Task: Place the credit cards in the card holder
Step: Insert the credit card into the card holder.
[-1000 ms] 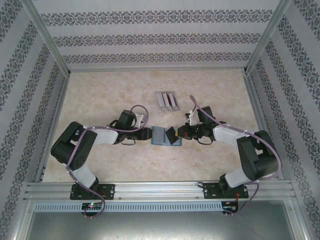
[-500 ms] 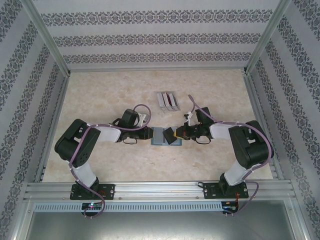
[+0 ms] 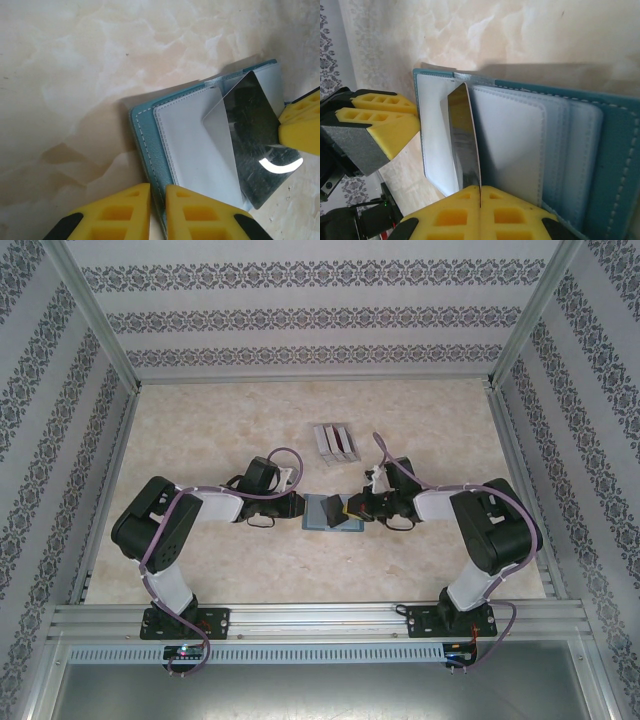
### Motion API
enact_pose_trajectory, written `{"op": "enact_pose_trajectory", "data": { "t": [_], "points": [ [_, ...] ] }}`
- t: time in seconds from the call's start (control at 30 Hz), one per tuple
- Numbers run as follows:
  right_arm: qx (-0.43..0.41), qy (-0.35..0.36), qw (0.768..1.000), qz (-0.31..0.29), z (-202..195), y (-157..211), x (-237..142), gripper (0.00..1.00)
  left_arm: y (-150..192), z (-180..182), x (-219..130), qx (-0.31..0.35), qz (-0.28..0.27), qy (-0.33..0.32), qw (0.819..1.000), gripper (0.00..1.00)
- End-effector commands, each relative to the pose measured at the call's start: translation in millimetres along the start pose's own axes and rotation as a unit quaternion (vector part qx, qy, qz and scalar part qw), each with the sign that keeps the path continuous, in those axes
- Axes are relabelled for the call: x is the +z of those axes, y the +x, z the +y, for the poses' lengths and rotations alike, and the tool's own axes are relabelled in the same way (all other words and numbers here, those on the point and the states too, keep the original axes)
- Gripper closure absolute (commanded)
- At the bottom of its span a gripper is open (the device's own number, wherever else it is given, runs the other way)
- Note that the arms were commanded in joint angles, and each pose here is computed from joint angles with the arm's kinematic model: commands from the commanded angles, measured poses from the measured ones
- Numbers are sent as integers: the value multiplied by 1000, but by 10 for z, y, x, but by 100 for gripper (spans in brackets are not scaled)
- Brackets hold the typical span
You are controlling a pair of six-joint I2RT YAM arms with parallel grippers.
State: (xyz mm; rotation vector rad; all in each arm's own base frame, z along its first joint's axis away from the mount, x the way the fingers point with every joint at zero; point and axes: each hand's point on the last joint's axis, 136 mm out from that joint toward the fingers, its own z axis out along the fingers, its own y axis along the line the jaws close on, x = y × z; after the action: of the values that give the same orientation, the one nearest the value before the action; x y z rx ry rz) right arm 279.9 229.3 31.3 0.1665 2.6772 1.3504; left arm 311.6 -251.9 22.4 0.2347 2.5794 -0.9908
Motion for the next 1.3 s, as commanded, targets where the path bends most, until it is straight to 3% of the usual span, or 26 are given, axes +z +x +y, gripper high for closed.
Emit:
{"op": "enact_pose_trajectory", "data": {
  "t": [0.0, 0.13, 0.3, 0.67, 1.0, 1.27],
  "points": [
    [24, 27, 999, -22, -121, -3, 43, 98, 132, 125, 96, -11, 23, -27, 999, 85],
    [22, 37, 999, -31, -93, 5, 39, 94, 126, 131, 101, -16, 23, -27, 999, 86],
    [22, 47, 998, -44, -70, -16, 23, 99, 144, 163, 95, -19, 24, -35, 999, 87],
    [23, 72, 995, -58, -108, 41, 83, 97, 153, 184, 113, -27, 25, -38, 999, 88],
    [4, 85, 994, -64, 15, 84, 91, 82, 166, 307, 89, -39, 17, -70, 997, 90],
    [-17, 98, 994, -52, 98, 117, 63, 91, 154, 317, 90, -42, 15, -73, 996, 91]
  ]
}}
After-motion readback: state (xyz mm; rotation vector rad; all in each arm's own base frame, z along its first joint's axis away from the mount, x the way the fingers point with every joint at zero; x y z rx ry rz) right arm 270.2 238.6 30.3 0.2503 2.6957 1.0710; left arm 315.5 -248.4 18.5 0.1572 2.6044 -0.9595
